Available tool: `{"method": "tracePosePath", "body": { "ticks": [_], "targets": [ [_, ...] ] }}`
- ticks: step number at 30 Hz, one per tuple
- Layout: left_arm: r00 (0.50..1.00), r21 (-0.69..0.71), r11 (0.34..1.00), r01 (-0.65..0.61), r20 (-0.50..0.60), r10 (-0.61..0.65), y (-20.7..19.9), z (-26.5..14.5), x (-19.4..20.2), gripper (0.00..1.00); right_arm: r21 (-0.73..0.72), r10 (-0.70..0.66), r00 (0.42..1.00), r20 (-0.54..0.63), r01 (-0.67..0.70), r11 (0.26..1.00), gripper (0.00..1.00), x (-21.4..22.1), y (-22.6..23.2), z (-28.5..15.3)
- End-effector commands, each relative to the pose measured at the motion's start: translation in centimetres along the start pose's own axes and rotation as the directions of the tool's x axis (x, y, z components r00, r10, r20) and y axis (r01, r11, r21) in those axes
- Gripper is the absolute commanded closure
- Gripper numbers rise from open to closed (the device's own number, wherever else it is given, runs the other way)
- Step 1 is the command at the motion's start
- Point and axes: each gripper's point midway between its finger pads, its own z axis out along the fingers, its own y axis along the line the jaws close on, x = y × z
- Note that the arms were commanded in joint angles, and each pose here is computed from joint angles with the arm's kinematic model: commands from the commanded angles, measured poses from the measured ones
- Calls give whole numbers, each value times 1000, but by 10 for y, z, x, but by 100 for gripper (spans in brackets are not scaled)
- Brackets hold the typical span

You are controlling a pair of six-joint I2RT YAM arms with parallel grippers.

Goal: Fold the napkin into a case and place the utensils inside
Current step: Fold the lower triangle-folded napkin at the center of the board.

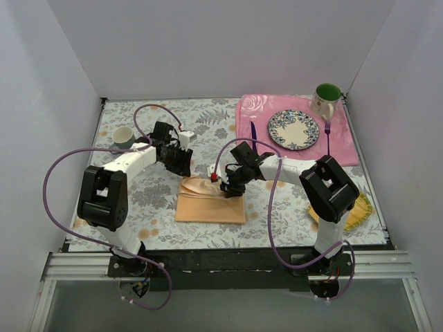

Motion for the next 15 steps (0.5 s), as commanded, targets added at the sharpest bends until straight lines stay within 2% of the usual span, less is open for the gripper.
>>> {"method": "tracePosePath", "body": {
  "ticks": [1, 3, 5, 9, 15],
  "targets": [
    [999, 5, 1000, 20, -47, -19, 0, 0, 9, 74, 12, 15, 998, -65, -14, 1000, 61, 20, 1, 1],
    [997, 26, 999, 27, -66, -26, -4, -1, 15, 77, 12, 16, 998, -67, -15, 1000, 61, 21, 1, 1],
    [999, 41, 999, 22, -48, -20, -10, -6, 14, 88, 16, 11, 998, -67, -10, 1000, 60, 20, 0, 1],
    [1000, 74, 997, -6, -14, 7, -19, -14, 13, 100, 16, 18, 997, -70, -17, 1000, 60, 21, -1, 1],
    [999, 57, 998, 19, -48, -16, -15, -7, 26, 97, 20, 19, 997, -72, -17, 1000, 59, 21, -1, 1]
  ]
}}
